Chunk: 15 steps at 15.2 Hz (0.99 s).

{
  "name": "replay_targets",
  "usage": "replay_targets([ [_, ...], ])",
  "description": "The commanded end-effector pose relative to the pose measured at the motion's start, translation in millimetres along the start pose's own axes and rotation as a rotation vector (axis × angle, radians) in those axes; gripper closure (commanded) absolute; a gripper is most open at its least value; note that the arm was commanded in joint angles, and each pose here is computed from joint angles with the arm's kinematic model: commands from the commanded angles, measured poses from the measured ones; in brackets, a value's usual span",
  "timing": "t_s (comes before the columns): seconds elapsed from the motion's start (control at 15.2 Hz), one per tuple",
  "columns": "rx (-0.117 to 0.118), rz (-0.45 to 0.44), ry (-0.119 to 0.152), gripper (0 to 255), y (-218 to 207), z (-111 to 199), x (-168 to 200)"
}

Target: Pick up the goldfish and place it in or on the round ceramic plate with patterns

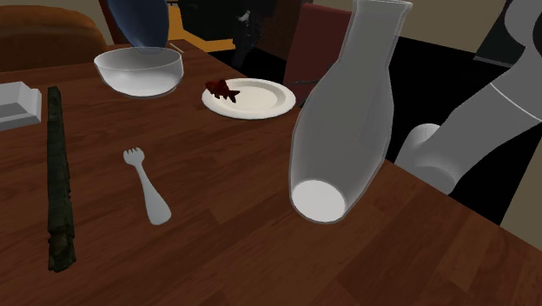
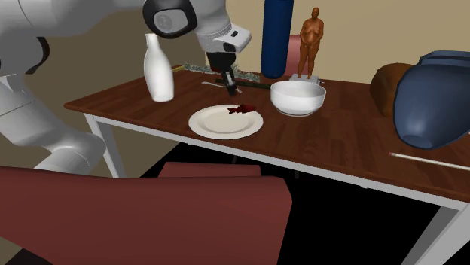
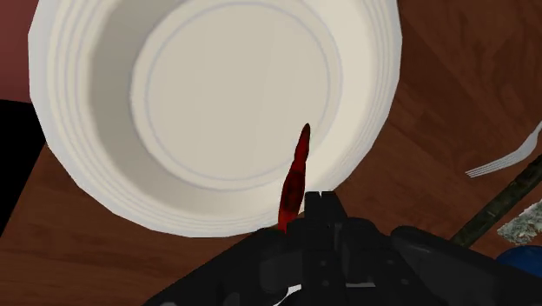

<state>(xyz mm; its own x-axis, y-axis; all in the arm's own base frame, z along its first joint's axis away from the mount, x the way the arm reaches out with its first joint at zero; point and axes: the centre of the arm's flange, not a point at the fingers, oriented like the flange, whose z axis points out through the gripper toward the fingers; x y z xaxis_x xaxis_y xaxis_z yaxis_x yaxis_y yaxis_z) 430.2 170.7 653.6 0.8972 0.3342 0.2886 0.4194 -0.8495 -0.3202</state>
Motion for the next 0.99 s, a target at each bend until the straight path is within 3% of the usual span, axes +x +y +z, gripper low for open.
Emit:
replay_targets([
  [0.0,0.0,0.0,0.0,255,0,0,0],
  [0.07,0.0,0.0,0.0,0,0,0,0],
  [0.33,0.104,0.171,0.052,0,31,43,14],
  [0.92,0.104,0.171,0.052,0,27,82,16],
])
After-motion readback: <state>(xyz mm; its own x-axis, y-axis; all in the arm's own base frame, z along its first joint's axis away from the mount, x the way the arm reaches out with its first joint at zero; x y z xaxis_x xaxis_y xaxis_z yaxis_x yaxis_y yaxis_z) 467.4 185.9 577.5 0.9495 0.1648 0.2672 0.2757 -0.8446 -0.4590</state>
